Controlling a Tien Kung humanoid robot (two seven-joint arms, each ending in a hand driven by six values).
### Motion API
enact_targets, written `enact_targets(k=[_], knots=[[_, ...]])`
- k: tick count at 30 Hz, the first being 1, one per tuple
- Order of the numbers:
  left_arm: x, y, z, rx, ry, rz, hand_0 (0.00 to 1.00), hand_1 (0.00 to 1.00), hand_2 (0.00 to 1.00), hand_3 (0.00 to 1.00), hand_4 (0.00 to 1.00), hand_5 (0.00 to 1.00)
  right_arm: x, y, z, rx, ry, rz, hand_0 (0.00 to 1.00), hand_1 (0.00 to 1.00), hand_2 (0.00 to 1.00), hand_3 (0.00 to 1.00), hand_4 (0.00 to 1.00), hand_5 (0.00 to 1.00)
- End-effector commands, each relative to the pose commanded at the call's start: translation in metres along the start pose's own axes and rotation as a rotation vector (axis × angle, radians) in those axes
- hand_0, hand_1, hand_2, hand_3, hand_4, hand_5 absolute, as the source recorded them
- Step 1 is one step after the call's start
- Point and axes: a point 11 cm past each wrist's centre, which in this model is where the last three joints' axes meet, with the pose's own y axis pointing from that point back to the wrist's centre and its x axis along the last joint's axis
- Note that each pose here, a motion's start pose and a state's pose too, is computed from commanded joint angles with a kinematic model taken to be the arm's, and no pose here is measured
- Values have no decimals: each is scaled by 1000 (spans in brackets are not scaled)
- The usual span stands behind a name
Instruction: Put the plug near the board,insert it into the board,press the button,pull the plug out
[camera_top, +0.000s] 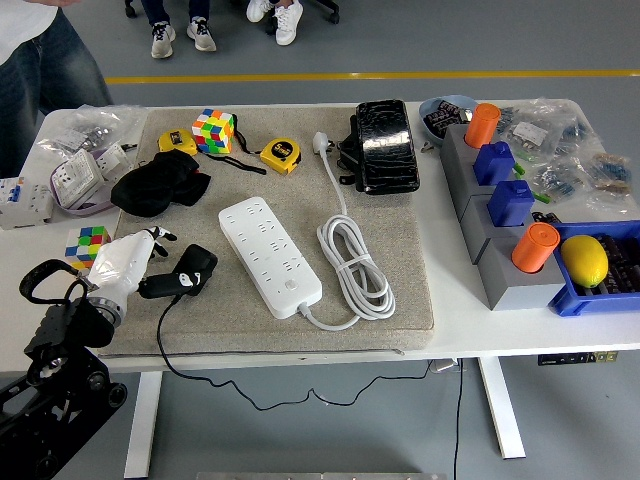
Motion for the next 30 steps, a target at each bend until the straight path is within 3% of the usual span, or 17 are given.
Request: enact_targets(k=[4, 5, 10, 11, 16, 17, 22, 23, 28, 30], knots=[[-2, 0, 4, -4, -7, -2, 492, 547, 520, 718, 998, 649, 0, 0, -1, 2, -2, -1, 470, 583, 541, 507, 846, 361], [-3, 0, 5, -4, -8, -3, 422, 483, 472, 686, 998, 646, 0, 0, -1, 2, -2, -1, 471, 583, 542, 507, 847, 360], [-6, -3, 8, 2, -9, 0, 422, 483, 472, 686, 998, 646, 0, 0, 0, 2, -1, -2, 471, 583, 542, 507, 847, 360], [-6, -4, 8, 6, -9, 0, 345, 403, 381, 637, 998, 461, 0, 0, 0, 1, -1, -2, 469, 583, 542, 507, 848, 361], [-6, -5, 9, 3, 0, 12, 345, 403, 381, 637, 998, 461, 0, 0, 0, 2, -4, 0, 469, 583, 542, 507, 848, 361], [-6, -6, 10, -1, 1, 15, 271, 337, 366, 524, 998, 236, 1, 0, 0, 2, -5, 0, 469, 583, 542, 507, 848, 361], [-5, -7, 12, -16, 9, 22, 271, 337, 366, 524, 998, 236, 0, 0, 0, 2, -7, 0, 469, 583, 542, 507, 848, 361], [-6, -7, 12, -21, 8, 22, 237, 343, 387, 538, 909, 4, 0, 0, 0, 2, -6, 0, 473, 583, 542, 508, 847, 361], [-4, -6, 16, -52, 21, 35, 237, 343, 387, 538, 909, 4, 0, 0, 0, 4, -7, -1, 473, 583, 542, 508, 847, 361], [-3, -5, 18, -63, 29, 39, 226, 326, 378, 545, 851, 2, 0, 0, 0, 4, -6, 0, 469, 583, 542, 507, 847, 361]])
